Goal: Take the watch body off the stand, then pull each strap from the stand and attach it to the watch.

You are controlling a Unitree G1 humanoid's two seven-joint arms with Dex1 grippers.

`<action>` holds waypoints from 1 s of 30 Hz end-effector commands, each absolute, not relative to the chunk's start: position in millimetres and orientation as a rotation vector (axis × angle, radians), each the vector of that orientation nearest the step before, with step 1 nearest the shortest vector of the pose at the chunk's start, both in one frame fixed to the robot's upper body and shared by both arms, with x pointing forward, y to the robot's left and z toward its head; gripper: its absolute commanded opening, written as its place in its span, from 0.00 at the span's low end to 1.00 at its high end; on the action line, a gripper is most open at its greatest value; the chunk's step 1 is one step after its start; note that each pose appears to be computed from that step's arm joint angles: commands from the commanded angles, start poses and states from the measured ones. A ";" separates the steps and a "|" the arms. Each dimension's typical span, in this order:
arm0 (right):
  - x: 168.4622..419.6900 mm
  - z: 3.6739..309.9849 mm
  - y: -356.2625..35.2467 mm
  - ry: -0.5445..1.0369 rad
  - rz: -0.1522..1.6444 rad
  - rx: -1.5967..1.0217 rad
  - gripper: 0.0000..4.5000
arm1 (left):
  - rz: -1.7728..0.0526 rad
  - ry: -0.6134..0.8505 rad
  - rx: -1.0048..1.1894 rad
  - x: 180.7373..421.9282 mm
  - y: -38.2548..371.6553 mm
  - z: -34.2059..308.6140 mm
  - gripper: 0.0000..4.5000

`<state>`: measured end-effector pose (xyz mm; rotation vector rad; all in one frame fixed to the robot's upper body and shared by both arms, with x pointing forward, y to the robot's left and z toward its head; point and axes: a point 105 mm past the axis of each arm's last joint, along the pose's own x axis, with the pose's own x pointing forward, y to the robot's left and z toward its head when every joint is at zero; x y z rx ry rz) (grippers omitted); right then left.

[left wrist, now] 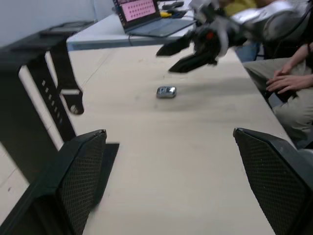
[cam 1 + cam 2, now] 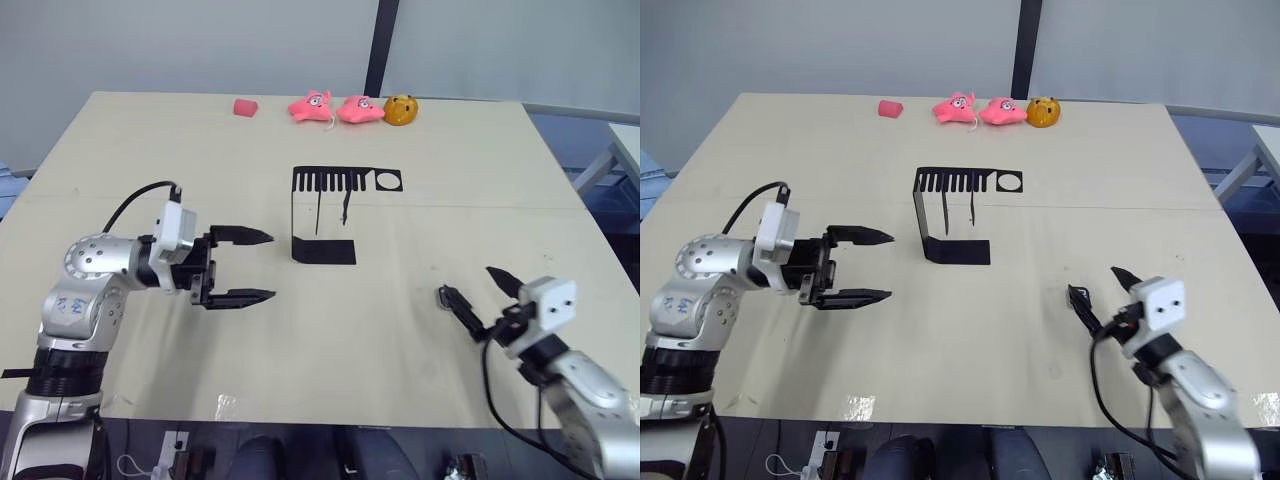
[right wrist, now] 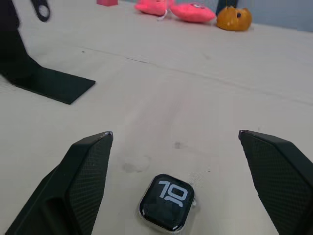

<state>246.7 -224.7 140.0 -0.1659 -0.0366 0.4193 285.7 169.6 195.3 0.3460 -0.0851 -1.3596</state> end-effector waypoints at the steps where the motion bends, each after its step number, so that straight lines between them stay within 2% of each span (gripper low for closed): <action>1: 212.8 159.2 -244.6 -0.073 0.485 -0.252 0.99 | -1.143 -0.055 0.384 291.5 217.6 187.9 1.00; 4: 190.9 151.4 -281.4 -0.030 0.446 -0.317 0.99 | -0.963 0.001 0.390 291.2 258.5 169.2 1.00; 6: 183.3 144.9 -313.7 0.006 0.349 -0.315 0.99 | -0.869 0.025 0.384 289.6 277.7 159.6 1.00; 9: 176.7 140.1 -343.0 0.018 0.268 -0.307 0.99 | -0.841 0.084 0.382 283.2 289.4 146.8 1.00; 13: 177.0 134.2 -354.5 0.028 0.272 -0.344 0.99 | -0.815 0.053 0.378 283.2 289.4 148.5 1.00; 16: 190.4 134.4 -337.8 -0.010 0.355 -0.334 0.99 | -0.807 -0.023 0.372 291.3 272.3 159.7 1.00; 22: 219.4 142.7 -284.6 -0.126 0.511 -0.264 0.99 | -0.883 -0.125 0.278 299.8 201.9 185.4 1.00; 30: 247.0 149.1 -223.5 -0.226 0.652 -0.180 0.99 | -0.703 -0.150 0.081 324.3 119.6 193.4 1.00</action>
